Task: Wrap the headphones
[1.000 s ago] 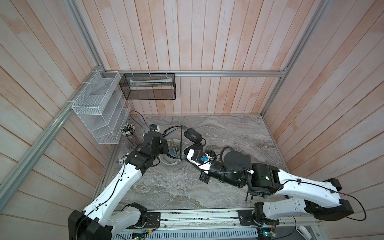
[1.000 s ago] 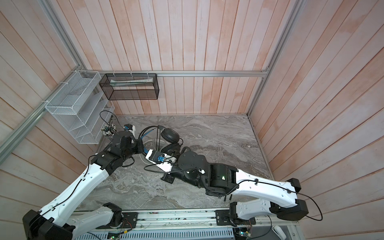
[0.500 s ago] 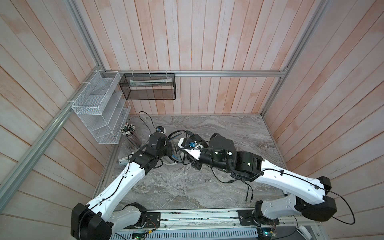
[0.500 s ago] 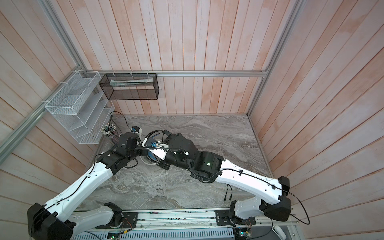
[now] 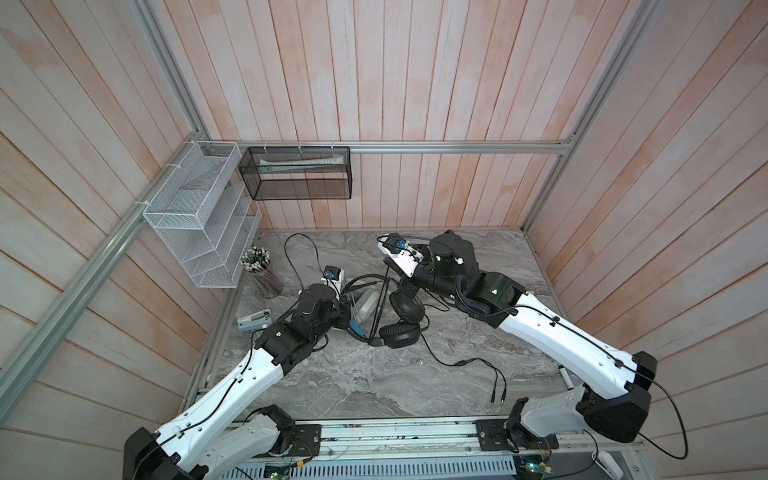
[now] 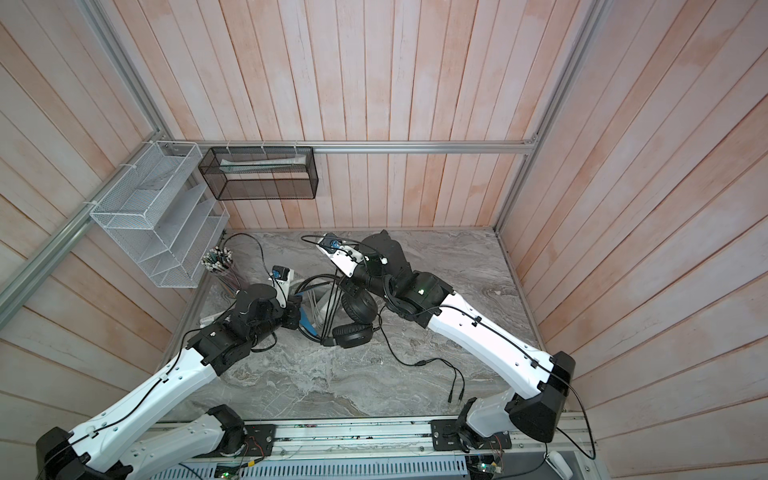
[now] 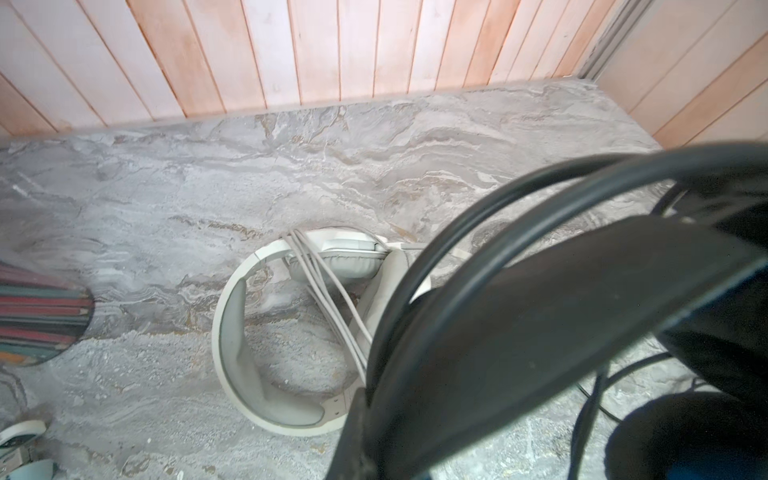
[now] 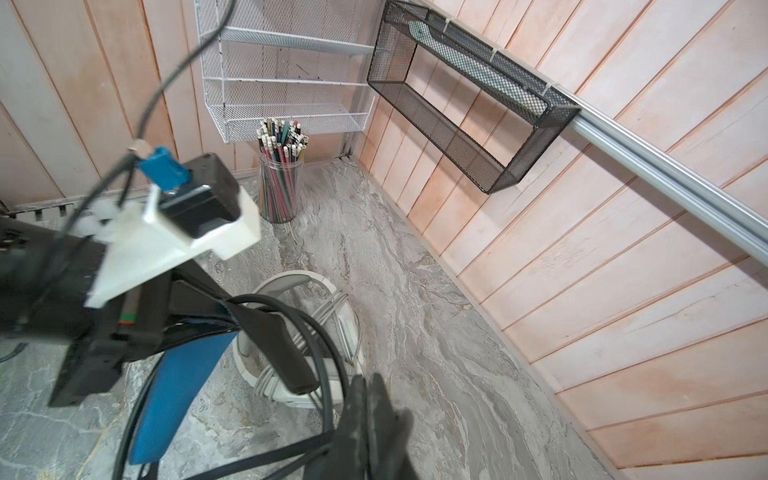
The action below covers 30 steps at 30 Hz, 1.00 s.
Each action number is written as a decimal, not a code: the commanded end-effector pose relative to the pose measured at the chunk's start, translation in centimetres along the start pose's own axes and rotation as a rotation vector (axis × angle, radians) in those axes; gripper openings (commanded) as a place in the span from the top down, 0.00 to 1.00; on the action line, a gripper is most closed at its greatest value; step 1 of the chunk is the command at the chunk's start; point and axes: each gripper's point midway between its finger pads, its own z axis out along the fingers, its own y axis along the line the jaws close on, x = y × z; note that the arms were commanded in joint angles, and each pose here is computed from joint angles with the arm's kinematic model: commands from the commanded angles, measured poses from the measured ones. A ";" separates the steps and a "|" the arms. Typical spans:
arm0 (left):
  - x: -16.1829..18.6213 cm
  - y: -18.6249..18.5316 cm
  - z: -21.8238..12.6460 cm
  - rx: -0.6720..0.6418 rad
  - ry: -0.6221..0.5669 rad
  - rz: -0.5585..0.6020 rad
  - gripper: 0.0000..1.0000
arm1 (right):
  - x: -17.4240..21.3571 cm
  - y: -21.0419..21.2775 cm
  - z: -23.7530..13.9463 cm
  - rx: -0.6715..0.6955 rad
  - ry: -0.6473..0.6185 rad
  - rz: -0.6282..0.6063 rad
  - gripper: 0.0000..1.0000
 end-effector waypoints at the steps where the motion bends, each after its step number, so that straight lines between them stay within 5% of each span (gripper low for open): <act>1: 0.0 -1.2 -0.3 0.041 -0.038 0.061 1.00 | -3.1 -3.1 -1.0 0.060 -0.100 0.003 1.00; 14: -0.8 -1.8 -2.0 0.086 -0.125 0.057 1.00 | 0.9 -7.6 1.2 0.156 -0.076 0.125 1.00; 30: -2.0 -2.3 -3.2 0.130 -0.169 0.020 1.00 | 6.9 -6.2 2.0 0.136 -0.053 0.237 0.78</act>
